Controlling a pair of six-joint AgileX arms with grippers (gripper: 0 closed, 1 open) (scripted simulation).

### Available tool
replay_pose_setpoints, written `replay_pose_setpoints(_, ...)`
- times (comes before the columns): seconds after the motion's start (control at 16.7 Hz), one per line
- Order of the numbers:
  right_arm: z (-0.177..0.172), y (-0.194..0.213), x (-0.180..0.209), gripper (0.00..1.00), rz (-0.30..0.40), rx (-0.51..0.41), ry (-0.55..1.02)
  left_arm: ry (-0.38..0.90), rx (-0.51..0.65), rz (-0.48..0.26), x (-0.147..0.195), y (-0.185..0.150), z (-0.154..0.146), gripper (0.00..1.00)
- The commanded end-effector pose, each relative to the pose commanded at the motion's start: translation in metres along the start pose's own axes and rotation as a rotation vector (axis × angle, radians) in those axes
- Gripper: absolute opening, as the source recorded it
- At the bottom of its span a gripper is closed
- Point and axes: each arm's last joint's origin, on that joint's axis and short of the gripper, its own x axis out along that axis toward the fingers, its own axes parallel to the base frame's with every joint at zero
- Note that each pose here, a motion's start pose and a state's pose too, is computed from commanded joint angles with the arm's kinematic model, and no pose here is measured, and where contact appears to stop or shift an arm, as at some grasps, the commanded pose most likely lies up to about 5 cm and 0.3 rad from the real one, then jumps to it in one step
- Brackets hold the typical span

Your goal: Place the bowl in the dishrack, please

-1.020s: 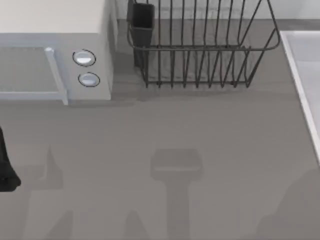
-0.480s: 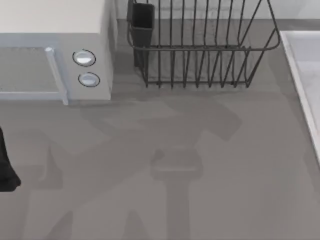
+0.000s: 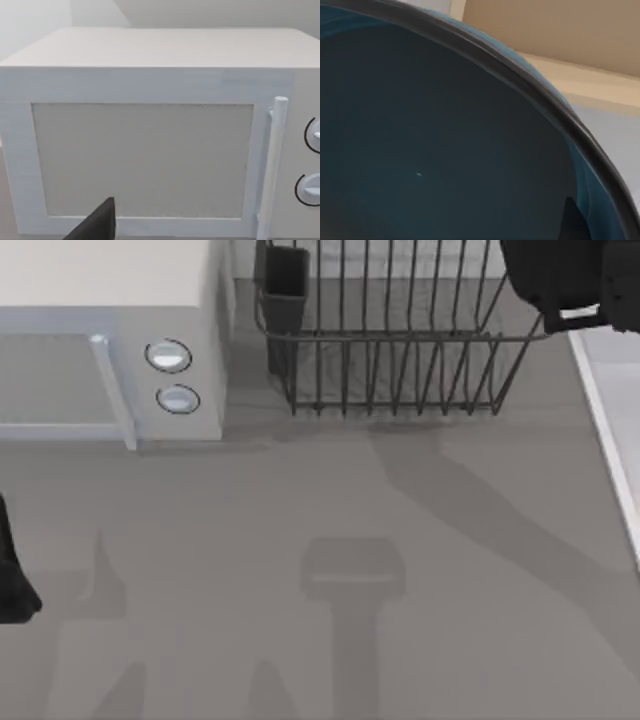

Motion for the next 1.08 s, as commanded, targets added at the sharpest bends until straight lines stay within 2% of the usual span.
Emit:
replay_pose_setpoints(0.18,0.013,0.020,-0.049,0.00,0.037,0.149,-0.122,0.000,0.000,0.000,0.000,0.000,0.000,1.00)
replay_pose_setpoints(0.3,0.017,0.023,-0.067,0.00,0.047,0.208,-0.159,0.000,0.000,0.000,0.000,0.000,0.000,1.00)
replay_pose_setpoints(0.6,0.018,0.024,-0.072,0.00,0.049,0.223,-0.168,0.000,0.000,0.000,0.000,0.000,0.000,1.00)
replay_pose_setpoints(0.84,0.012,0.033,-0.058,0.00,0.050,0.217,-0.163,0.000,0.000,0.000,0.000,0.000,0.000,1.00)
replay_pose_setpoints(1.08,-0.017,0.067,0.001,0.00,0.054,0.217,-0.163,0.000,0.000,0.000,0.000,0.000,0.000,1.00)
